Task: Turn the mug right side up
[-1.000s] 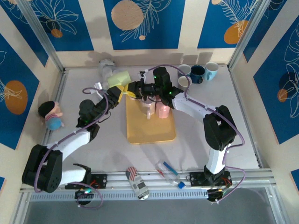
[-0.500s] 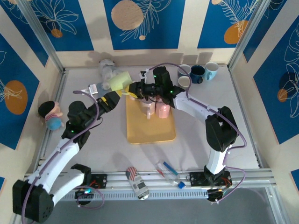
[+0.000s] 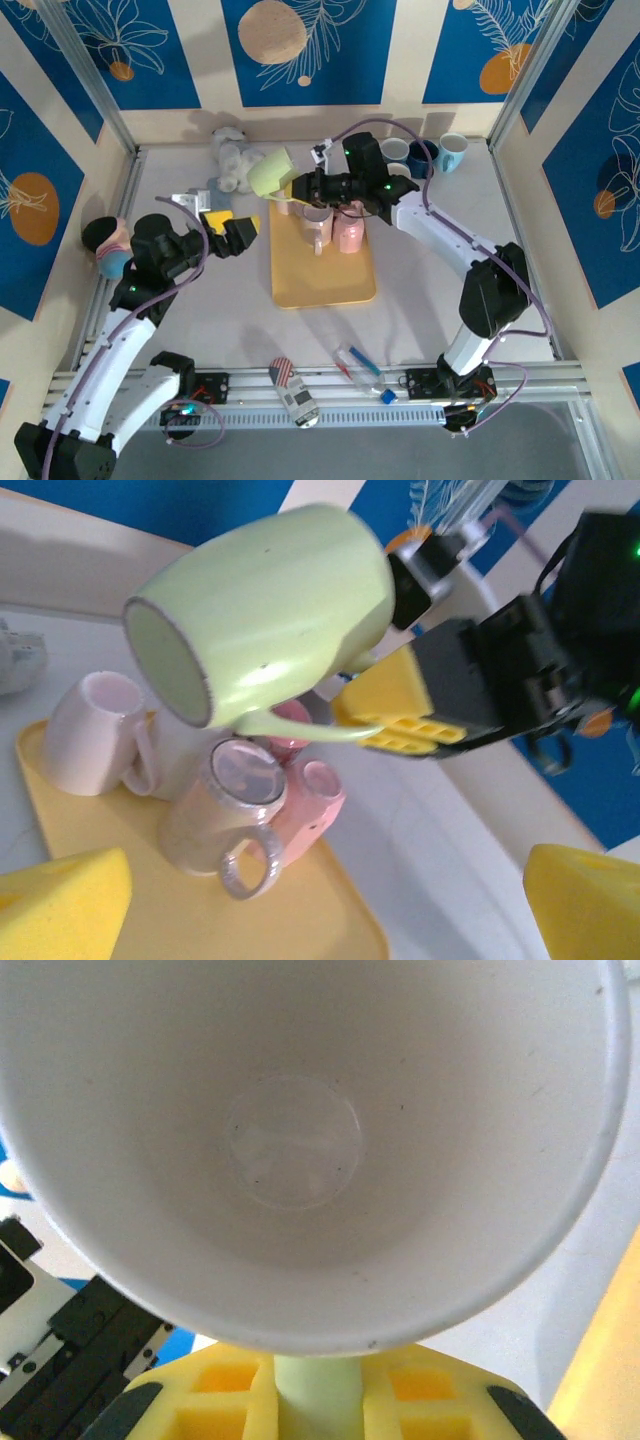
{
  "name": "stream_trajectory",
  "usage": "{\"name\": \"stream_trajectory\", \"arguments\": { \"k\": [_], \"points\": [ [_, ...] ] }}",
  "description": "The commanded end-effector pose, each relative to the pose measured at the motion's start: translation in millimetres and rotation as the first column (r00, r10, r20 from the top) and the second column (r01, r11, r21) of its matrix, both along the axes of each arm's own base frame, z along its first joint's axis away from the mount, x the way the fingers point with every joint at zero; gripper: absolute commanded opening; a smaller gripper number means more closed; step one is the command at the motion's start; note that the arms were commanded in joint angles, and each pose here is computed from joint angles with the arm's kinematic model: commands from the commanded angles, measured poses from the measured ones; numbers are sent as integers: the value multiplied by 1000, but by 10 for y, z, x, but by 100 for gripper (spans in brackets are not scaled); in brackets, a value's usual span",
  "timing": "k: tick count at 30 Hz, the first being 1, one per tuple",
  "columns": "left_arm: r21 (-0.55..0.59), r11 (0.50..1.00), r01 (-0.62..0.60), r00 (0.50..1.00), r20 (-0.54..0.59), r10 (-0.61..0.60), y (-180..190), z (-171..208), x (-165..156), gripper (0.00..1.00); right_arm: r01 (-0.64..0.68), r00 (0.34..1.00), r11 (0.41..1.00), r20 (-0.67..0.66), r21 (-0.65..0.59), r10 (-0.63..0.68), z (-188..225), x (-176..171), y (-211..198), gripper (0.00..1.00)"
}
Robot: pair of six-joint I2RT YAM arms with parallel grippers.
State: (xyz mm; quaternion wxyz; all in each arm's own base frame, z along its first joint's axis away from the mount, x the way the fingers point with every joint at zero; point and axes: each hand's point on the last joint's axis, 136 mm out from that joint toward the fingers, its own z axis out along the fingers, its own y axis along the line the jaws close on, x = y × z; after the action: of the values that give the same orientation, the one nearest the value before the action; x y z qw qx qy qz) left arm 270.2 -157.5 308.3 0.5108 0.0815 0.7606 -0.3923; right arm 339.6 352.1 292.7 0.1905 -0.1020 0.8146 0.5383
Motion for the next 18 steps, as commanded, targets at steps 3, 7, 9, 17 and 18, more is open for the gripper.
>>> {"name": "stream_trajectory", "arguments": {
  "k": [3,7,9,17,18],
  "points": [
    [141,990,19,998,58,-27,41,-26,-18,100,-9,975,999,220,-49,20,446,-120,-290,0],
    [126,992,31,997,65,-40,9,-44,9,100,47,978,991,208,-126,-20,343,-112,-528,0],
    [115,993,33,996,77,-42,0,-37,11,99,90,979,981,195,-173,-55,271,-97,-662,0],
    [111,993,49,993,103,-61,-22,-67,-11,97,210,965,946,208,-246,-161,198,-126,-1150,0],
    [117,992,54,993,100,-66,-27,-79,-11,97,232,960,937,218,-263,-176,198,-136,-1240,0]
  ]
}}
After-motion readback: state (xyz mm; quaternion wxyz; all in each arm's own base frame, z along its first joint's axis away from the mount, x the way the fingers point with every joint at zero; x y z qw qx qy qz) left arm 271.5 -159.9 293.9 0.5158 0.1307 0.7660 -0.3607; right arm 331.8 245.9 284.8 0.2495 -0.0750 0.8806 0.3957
